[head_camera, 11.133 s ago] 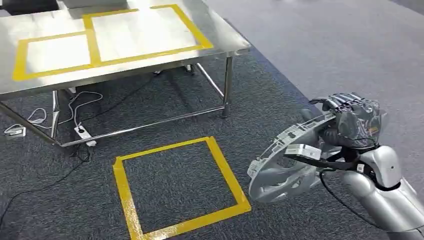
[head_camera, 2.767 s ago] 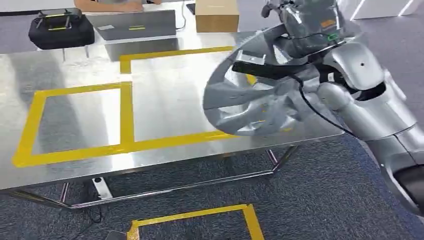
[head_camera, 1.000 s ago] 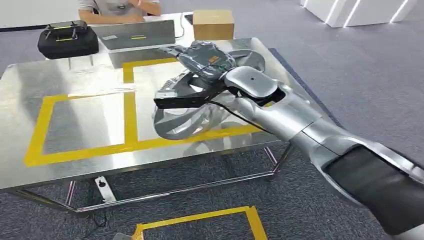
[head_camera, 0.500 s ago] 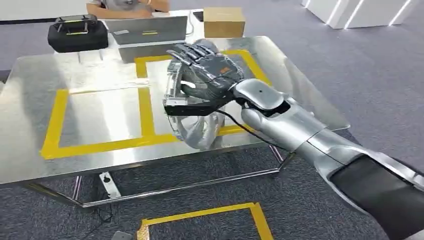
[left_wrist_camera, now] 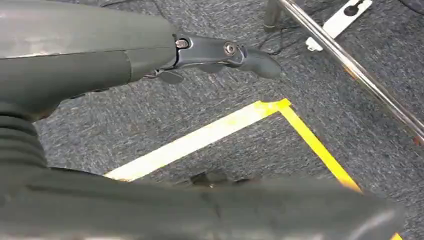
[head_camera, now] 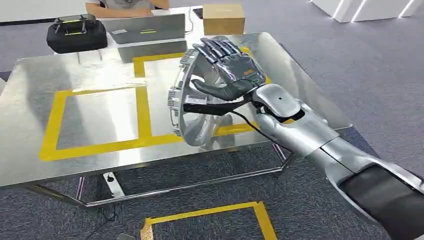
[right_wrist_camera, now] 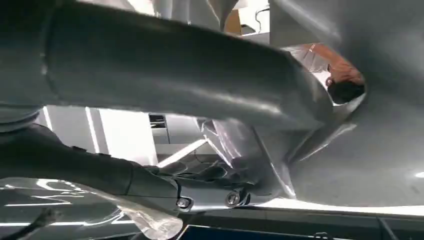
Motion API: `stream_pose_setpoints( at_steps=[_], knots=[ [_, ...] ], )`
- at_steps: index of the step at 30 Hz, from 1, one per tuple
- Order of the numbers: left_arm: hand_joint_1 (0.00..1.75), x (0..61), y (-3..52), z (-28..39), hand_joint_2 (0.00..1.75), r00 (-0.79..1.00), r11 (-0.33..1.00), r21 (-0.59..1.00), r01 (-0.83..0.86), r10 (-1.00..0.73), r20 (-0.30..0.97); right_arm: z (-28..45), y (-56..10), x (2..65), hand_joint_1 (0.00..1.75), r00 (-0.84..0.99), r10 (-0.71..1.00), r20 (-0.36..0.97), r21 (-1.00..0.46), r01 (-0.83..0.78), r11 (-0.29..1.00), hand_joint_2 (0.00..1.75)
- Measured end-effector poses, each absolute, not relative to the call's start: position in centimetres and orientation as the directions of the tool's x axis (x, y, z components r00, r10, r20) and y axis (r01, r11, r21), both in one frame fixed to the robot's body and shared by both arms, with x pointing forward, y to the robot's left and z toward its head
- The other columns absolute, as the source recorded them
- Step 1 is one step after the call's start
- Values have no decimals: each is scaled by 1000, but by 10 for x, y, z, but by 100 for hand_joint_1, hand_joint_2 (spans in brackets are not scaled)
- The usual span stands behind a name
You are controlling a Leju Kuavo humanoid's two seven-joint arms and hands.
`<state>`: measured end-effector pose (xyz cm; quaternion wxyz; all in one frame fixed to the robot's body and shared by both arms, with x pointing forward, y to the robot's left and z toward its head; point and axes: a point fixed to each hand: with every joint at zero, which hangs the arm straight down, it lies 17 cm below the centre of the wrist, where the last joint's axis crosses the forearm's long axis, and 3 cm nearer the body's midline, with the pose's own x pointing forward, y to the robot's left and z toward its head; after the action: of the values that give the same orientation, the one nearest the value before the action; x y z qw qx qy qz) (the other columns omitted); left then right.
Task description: Take the parts from the cabinet and place them on the table.
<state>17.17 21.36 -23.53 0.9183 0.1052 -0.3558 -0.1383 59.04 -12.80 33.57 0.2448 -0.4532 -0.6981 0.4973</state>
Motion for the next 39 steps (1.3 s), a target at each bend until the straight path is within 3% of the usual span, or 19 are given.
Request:
stream_pose_setpoints(
  at_steps=[18,24,32,37,39],
  knots=[
    [0,170,210,-235,0,705,938,290,191,-337,624,330,-152,590,0,-439,892,-103,-913,397,90,0],
    [0,170,210,-235,0,703,936,293,193,-341,624,337,-161,584,0,-416,908,-53,-884,443,151,0],
    [0,166,214,-237,0,709,934,304,188,-343,616,341,-185,575,0,-453,796,401,-756,327,567,0],
    [0,151,219,-243,0,737,931,310,194,-347,581,341,-192,573,0,-508,457,730,-463,123,878,0],
    [0,151,220,-243,0,737,930,312,193,-348,579,342,-199,574,0,-502,378,778,-384,97,918,0]
  ],
)
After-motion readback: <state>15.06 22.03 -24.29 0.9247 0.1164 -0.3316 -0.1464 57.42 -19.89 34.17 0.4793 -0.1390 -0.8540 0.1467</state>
